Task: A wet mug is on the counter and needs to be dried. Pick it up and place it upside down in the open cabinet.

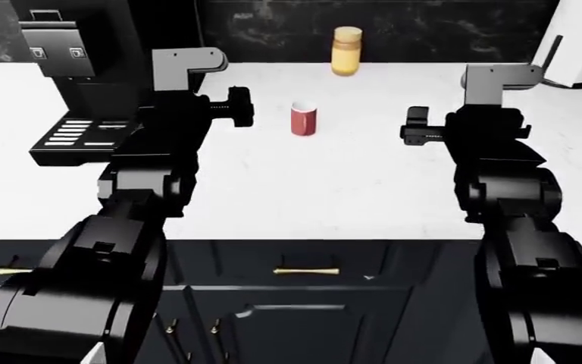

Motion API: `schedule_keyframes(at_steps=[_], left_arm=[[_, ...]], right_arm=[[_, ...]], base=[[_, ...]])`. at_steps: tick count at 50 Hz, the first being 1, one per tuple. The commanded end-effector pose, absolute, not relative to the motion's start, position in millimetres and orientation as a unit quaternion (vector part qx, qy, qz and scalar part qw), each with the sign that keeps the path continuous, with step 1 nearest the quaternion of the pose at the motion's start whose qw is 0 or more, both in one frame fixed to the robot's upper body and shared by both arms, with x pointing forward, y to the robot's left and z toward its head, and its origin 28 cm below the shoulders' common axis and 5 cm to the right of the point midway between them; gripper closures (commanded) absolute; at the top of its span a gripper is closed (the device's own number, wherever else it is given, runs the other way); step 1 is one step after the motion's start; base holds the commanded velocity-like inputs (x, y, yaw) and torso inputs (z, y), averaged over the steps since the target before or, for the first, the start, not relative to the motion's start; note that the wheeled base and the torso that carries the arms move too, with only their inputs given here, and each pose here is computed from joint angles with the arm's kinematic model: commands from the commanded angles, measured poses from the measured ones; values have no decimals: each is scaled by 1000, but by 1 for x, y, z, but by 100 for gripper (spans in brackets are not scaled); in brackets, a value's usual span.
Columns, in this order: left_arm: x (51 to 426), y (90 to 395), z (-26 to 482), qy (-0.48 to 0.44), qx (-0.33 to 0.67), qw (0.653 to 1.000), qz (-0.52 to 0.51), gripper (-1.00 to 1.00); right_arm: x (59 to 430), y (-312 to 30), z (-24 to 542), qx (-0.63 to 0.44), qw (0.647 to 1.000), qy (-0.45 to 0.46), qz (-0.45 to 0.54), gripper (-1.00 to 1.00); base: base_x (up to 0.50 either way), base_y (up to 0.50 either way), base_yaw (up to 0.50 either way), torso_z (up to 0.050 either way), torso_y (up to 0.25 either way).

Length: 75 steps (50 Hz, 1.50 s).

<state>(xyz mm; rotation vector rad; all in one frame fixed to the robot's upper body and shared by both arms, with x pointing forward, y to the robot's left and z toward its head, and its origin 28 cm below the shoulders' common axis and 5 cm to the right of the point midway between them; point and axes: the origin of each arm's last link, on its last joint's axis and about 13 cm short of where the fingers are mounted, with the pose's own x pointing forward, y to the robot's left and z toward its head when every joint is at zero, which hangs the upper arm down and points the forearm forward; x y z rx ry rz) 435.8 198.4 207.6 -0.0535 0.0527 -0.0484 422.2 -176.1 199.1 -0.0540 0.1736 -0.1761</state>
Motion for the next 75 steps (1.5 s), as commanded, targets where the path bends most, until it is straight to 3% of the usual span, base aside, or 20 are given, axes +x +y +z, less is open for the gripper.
schedule_keyframes(at_steps=[1,39,50,75], left_arm=[[436,199,207,29,-29,999,-24,-100],[436,201,207,30,-29,999,-22,-100],[435,202,205,33,-30,999,-20,-100],[435,203,205,35,-31,999,-17,-100]], right_arm=[[423,-175,197,-26,992,88,-87,-100],[420,-171,198,-28,992,94,-80,-100],[361,-103,217,-18,978,128,162,-100],[357,-98,217,19,938,146,315,-100]], base=[[500,0,0,0,0],[440,0,0,0,0],[0,0,0,0,0],[0,0,0,0,0]])
